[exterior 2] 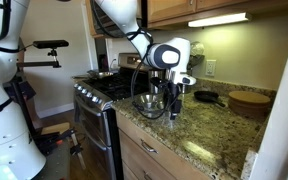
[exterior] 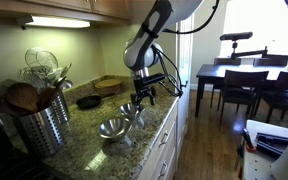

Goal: Pick up the smaller silver bowl and put it in the bigger silver bowl.

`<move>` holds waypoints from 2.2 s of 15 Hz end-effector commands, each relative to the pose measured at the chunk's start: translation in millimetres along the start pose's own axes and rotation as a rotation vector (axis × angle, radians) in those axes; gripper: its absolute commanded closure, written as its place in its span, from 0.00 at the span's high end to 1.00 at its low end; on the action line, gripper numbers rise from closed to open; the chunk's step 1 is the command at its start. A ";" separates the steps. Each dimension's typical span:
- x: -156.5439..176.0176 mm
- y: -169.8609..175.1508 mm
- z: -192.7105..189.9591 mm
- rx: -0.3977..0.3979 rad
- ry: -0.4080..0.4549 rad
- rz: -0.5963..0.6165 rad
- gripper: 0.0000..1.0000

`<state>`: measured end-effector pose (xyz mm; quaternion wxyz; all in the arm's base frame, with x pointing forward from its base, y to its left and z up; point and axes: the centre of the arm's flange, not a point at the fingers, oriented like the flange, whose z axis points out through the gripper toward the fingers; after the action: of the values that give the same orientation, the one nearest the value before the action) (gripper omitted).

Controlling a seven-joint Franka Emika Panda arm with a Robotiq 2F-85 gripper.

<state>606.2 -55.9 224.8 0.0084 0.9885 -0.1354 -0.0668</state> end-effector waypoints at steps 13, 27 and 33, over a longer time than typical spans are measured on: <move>10.4 13.2 -4.2 0.030 0.010 0.022 0.56; 15.2 10.9 -20.2 0.028 0.048 0.018 0.10; 13.6 11.4 -32.6 0.058 0.054 -0.001 0.08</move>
<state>627.1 -66.0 252.1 0.0000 0.9894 -0.1409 -0.0342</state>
